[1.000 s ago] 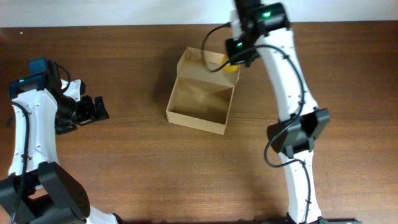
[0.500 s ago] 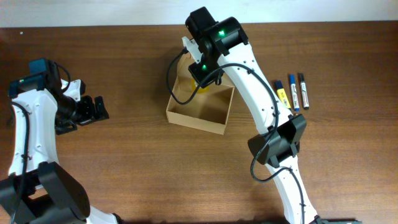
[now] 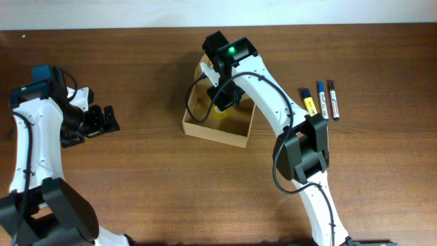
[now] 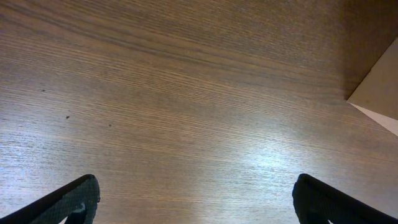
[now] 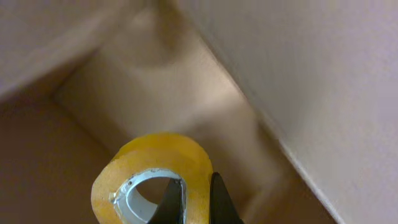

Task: Pack container
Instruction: 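Carry the tape roll into the box and open the right gripper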

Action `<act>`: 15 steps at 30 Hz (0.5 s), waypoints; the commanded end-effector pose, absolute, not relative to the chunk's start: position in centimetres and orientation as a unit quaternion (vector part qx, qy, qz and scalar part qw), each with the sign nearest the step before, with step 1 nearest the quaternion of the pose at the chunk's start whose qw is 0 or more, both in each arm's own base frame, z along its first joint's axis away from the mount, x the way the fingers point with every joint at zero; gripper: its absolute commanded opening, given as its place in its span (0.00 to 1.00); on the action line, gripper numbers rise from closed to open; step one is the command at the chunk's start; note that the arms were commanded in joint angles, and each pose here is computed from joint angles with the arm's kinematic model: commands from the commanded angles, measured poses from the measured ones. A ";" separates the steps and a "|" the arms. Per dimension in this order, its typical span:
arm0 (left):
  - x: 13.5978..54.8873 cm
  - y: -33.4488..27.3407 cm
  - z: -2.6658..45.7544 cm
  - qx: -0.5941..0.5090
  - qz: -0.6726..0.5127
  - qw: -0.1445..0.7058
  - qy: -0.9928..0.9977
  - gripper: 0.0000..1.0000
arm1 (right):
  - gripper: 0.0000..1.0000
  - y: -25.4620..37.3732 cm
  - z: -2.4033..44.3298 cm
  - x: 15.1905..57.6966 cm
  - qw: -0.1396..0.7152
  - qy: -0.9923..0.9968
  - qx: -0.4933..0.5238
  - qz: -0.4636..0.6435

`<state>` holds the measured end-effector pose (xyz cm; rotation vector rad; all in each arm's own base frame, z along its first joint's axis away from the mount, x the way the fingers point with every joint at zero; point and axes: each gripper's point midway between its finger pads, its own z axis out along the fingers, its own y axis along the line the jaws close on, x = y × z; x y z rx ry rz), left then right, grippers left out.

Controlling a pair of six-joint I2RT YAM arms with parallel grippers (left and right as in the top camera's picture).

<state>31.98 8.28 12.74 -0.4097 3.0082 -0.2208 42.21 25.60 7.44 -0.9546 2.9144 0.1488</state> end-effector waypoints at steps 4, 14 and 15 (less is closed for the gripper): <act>31.9 8.1 13.2 -0.125 -0.078 0.057 0.987 1.00 | 0.04 26.5 5.9 42.6 0.054 0.945 -0.318 0.060; 31.9 8.1 13.2 -0.125 -0.078 0.057 0.987 1.00 | 0.25 26.6 10.5 42.8 0.083 0.943 -0.317 0.066; 31.9 8.1 13.2 -0.125 -0.078 0.057 0.987 1.00 | 0.26 26.6 11.8 43.0 0.094 0.942 -0.317 0.067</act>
